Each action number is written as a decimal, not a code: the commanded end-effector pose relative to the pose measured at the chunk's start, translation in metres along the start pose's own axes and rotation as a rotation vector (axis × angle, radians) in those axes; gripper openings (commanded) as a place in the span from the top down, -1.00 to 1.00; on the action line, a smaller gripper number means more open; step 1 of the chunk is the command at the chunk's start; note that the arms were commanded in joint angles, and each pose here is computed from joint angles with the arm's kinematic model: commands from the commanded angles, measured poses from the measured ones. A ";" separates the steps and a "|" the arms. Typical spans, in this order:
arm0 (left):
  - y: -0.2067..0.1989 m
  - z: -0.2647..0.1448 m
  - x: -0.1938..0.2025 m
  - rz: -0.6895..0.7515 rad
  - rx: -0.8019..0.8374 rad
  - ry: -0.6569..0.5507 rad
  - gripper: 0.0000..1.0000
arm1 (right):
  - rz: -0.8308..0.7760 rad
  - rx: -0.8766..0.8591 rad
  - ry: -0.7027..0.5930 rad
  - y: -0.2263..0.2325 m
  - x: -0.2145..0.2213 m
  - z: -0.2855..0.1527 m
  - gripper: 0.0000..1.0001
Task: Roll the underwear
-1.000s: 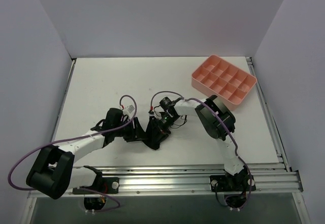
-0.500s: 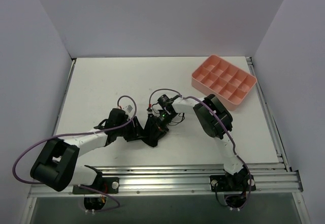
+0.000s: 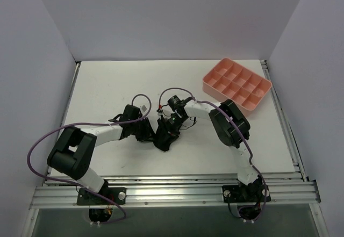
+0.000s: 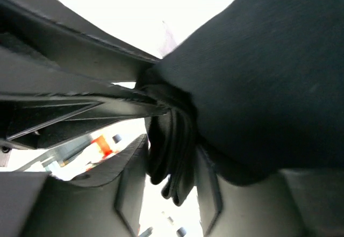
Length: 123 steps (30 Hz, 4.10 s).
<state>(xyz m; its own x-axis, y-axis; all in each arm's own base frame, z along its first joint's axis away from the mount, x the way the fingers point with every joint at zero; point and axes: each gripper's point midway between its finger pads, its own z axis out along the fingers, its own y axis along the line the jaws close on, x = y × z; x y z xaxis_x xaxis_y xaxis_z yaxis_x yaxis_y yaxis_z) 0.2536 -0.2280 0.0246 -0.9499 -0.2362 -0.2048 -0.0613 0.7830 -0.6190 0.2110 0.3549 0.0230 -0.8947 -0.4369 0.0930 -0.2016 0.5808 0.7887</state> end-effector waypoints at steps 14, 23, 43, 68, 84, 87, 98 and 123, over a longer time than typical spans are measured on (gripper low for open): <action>0.021 0.013 -0.001 -0.033 -0.122 0.087 0.58 | -0.366 0.434 -0.177 -0.018 -0.028 -0.011 0.15; 0.020 0.003 -0.011 -0.073 -0.107 0.075 0.37 | -0.225 0.320 -0.168 -0.034 -0.013 0.002 1.00; 0.022 -0.019 -0.013 -0.188 0.047 -0.057 -0.15 | 0.075 -0.023 -0.173 -0.033 -0.038 0.003 1.00; 0.014 0.006 -0.025 -0.323 0.101 -0.141 -0.24 | 0.155 -0.096 -0.210 -0.040 -0.045 0.003 1.00; 0.032 0.030 -0.018 -0.390 0.002 -0.081 0.91 | 0.159 -0.095 -0.246 -0.021 -0.042 -0.014 0.48; 0.027 0.026 -0.024 -0.356 -0.018 -0.081 0.95 | 0.126 0.002 -0.243 -0.028 -0.039 -0.021 0.34; 0.033 -0.003 -0.002 -0.326 -0.174 0.008 0.95 | -0.165 0.474 -0.432 -0.011 -0.041 -0.075 0.15; 0.042 -0.029 0.019 -0.345 -0.319 0.143 0.95 | -0.703 0.649 -0.596 0.063 -0.016 -0.001 0.14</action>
<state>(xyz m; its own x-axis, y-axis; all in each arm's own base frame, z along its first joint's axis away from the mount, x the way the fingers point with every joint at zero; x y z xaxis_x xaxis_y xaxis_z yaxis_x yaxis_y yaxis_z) 0.2324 -0.1970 0.0244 -0.8924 -0.4428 0.0873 -0.4317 0.7810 -0.4512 0.2063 0.3840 0.0715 -0.5524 -0.5164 -0.6544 -0.7407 0.6642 0.1012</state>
